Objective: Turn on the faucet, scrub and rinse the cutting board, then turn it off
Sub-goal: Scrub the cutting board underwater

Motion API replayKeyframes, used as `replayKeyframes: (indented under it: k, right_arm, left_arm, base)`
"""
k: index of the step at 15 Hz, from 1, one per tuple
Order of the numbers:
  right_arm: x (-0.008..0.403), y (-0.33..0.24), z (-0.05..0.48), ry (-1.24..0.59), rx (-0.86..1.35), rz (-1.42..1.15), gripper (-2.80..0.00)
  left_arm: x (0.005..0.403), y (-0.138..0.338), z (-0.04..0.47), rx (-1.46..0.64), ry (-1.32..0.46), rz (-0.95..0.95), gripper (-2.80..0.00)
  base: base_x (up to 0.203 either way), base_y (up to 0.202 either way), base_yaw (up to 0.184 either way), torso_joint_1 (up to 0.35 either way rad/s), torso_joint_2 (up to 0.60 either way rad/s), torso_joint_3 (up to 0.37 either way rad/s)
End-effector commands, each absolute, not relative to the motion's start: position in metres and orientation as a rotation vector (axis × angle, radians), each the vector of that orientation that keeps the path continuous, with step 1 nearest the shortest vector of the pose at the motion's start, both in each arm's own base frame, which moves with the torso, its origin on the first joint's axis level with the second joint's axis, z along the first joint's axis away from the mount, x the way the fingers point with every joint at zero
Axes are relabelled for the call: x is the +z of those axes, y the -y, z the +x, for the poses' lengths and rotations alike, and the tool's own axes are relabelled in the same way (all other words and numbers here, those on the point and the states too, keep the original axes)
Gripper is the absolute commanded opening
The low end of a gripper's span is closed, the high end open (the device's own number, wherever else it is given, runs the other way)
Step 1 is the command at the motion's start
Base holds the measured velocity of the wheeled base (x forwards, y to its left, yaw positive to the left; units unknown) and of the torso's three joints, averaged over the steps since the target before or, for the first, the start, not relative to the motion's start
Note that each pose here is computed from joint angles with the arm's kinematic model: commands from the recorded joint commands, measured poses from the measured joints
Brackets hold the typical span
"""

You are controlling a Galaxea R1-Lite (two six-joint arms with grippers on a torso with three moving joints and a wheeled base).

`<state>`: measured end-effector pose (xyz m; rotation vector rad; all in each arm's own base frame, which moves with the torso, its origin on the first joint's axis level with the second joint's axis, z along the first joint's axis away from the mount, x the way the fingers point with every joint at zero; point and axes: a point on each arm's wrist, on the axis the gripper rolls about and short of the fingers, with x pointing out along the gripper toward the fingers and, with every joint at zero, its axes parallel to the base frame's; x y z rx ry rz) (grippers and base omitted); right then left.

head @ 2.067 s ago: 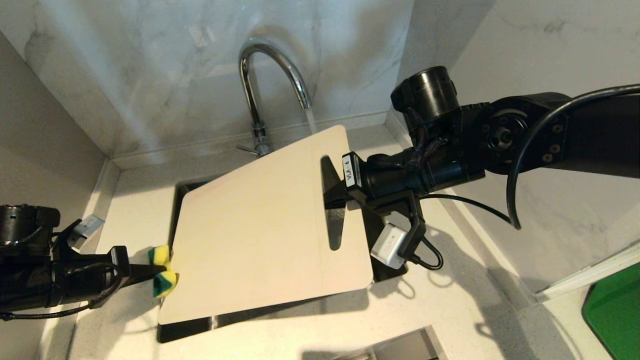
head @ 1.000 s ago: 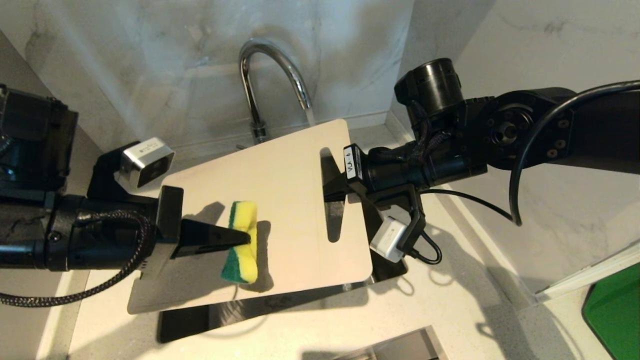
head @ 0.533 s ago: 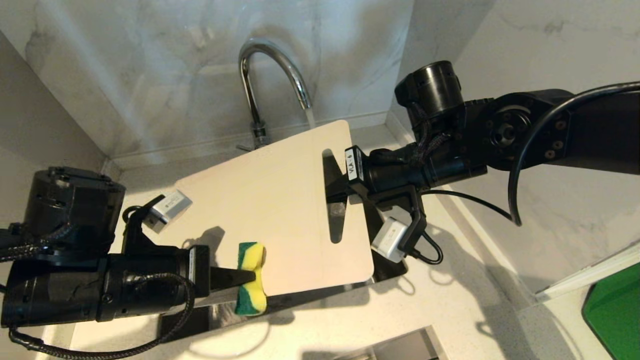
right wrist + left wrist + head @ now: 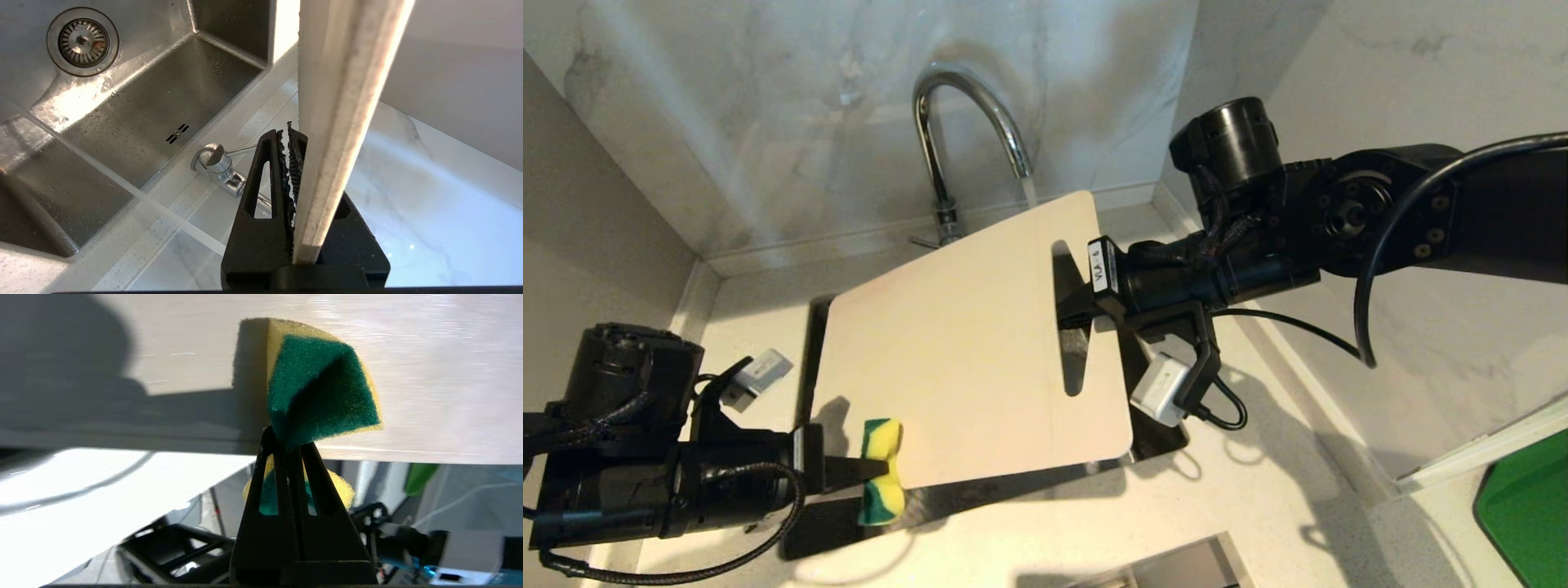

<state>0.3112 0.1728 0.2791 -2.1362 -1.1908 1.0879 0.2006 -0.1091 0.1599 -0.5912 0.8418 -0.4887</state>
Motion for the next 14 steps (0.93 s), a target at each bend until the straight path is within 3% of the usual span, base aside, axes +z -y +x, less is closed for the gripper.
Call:
replayKeyframes:
  k: [1, 10, 14]
  right_arm:
    - [0.279, -0.173, 0.311, 1.201, 1.088, -2.136, -2.8]
    - [0.281, -0.169, 0.309, 1.196, 1.083, -2.134, -2.8]
    - [0.281, -0.167, 0.308, 1.19, 1.085, -2.133, -2.8]
  left_arm:
    - [0.145, 0.082, 0.204, -0.424, -0.859, -0.625, -2.8]
    - [0.119, 0.012, 0.203, -0.355, -0.85, -0.668, -2.8]
    - [0.146, 0.011, 0.213, -0.398, -0.755, -0.659, -2.8]
  base:
    - [0.0, 0.0, 0.0, 0.0, 0.0, 0.0]
    - [0.0, 0.0, 0.0, 0.0, 0.0, 0.0]
    - [0.0, 0.0, 0.0, 0.0, 0.0, 0.0]
